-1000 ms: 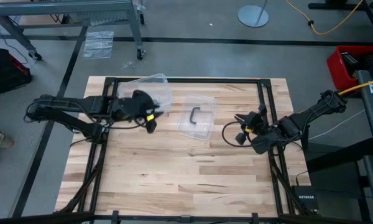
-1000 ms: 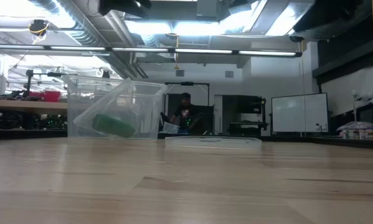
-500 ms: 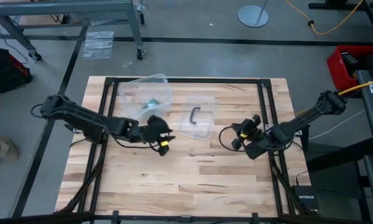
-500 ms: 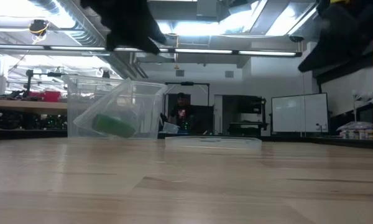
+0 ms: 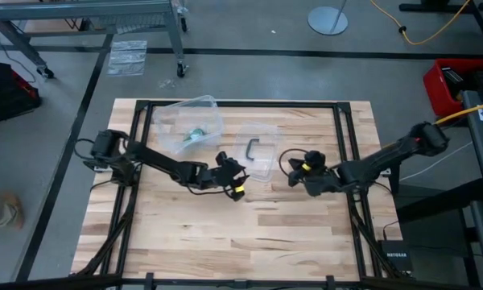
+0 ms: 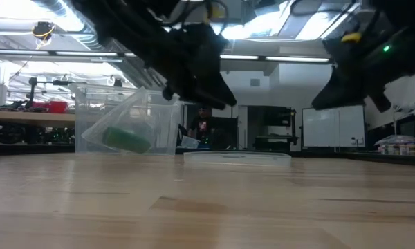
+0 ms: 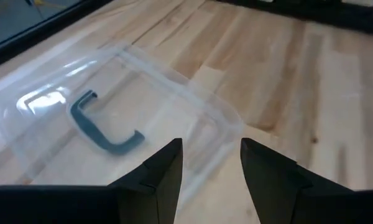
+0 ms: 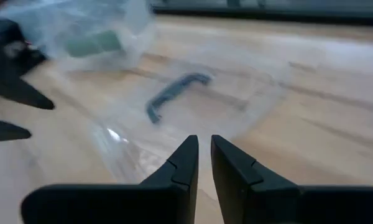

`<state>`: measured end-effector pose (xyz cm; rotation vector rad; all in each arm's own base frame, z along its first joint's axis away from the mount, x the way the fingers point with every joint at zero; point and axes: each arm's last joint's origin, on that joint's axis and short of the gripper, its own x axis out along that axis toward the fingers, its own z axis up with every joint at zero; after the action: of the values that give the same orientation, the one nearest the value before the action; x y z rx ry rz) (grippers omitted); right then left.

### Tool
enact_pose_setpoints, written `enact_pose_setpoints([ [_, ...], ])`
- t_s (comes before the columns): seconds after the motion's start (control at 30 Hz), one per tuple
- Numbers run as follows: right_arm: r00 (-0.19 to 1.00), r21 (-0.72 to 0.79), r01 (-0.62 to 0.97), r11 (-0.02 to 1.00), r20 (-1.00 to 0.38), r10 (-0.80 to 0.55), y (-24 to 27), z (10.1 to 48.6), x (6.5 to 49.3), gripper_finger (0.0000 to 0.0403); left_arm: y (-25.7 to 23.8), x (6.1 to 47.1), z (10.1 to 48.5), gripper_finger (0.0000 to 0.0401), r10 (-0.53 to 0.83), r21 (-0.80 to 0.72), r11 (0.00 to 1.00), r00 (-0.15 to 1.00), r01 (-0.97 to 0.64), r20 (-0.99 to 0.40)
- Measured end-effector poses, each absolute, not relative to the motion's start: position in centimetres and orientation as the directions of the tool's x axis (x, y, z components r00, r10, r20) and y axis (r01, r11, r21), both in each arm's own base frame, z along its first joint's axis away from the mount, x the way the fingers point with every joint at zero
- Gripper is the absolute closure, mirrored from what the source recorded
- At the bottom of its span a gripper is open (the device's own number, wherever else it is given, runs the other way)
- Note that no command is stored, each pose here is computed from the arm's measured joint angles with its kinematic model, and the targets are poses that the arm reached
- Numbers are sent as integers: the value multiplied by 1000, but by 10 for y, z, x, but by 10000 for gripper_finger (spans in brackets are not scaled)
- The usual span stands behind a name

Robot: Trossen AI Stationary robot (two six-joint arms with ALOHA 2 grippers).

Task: Roll bandage
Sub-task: Close the transparent bin with the transparent bin cover

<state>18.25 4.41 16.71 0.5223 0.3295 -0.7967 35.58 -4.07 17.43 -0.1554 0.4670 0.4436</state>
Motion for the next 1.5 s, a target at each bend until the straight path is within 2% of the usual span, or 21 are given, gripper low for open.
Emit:
enact_pose_setpoints([
  [0.23, 608, 409, 794, 450, -534, -588, 31, 148, 200, 354, -28, 372, 162, 246, 418, 83, 896, 765, -437, -490],
  [0.37, 600, 422, 800, 427, -571, -561, 26, 136, 210, 354, -20, 370, 158, 248, 511, 179, 853, 712, -491, -481],
  [0.5, 606, 467, 795, 387, -597, -525, 25, 125, 218, 354, -13, 367, 155, 271, 577, 226, 808, 650, -544, -495],
  [0.7, 583, 502, 810, 303, -638, -502, 27, 110, 222, 354, -9, 358, 146, 329, 589, 168, 766, 571, -621, -572],
  [0.87, 576, 529, 812, 247, -657, -486, 28, 105, 222, 354, -9, 354, 143, 361, 592, 104, 725, 538, -681, -600],
  [1.27, 580, 574, 799, 182, -652, -489, 28, 106, 223, 354, 15, 353, 142, 398, 612, 53, 660, 496, -749, -616],
  [1.5, 572, 609, 784, 122, -630, -525, 27, 106, 223, 354, 26, 353, 140, 400, 609, -7, 616, 482, -788, -630],
])
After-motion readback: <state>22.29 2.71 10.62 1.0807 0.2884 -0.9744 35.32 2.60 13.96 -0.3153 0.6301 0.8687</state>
